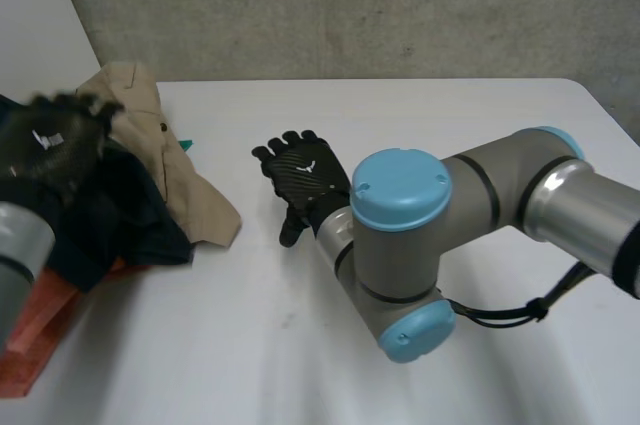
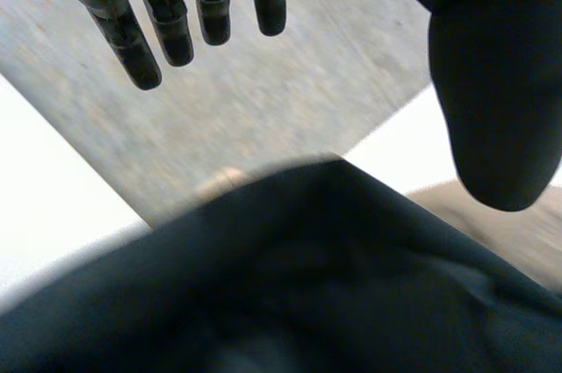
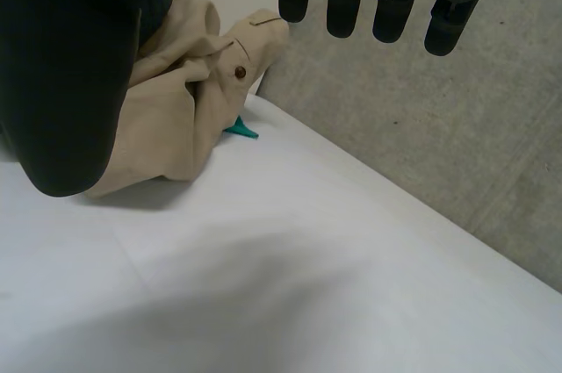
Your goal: Fold the laundry.
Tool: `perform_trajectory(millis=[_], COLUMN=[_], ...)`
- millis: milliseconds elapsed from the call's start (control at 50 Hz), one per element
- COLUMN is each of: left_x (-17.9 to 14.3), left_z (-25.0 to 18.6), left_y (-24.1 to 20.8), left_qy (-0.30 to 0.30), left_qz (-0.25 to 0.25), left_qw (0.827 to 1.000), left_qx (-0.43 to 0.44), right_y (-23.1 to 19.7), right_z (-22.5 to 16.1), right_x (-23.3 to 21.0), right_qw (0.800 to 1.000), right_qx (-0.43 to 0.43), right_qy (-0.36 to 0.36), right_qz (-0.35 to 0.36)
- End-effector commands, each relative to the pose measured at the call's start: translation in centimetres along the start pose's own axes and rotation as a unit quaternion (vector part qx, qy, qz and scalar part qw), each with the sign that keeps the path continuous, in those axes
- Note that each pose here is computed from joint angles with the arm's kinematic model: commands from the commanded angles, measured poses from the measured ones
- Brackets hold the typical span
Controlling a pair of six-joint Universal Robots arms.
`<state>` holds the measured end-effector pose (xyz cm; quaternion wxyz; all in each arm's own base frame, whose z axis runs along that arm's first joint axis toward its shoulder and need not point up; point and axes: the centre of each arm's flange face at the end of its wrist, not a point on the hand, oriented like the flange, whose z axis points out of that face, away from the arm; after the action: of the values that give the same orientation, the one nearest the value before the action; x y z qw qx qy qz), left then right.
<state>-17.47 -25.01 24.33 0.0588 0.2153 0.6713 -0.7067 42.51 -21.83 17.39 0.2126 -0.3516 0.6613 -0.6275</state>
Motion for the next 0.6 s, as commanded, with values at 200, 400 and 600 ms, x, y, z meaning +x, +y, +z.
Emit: perform_trajectory(millis=[200, 400, 600], left_x=[-9.6, -9.7, -10.2], left_z=[10.4, 12.7, 13.7], left_y=[3.0, 7.3, 1.2], left_qy=[-0.05, -0.021, -0.095], left_qz=[0.014, 0.058, 0.072], left_qw=[0.995, 0.987, 0.991], left_qx=[-0.085, -0.148, -0.069], right_y=[-1.9, -0.2, 0.5], right_z=[-5.4, -6.8, -6.9], right_x=[4.7, 6.9, 8.4], right_qw=[0.998, 0.997, 0.998], right_qx=[-0.033, -0.055, -0.061], right_qy=[-0.033, -0.035, -0.01], right_qz=[0.045, 0.043, 0.025])
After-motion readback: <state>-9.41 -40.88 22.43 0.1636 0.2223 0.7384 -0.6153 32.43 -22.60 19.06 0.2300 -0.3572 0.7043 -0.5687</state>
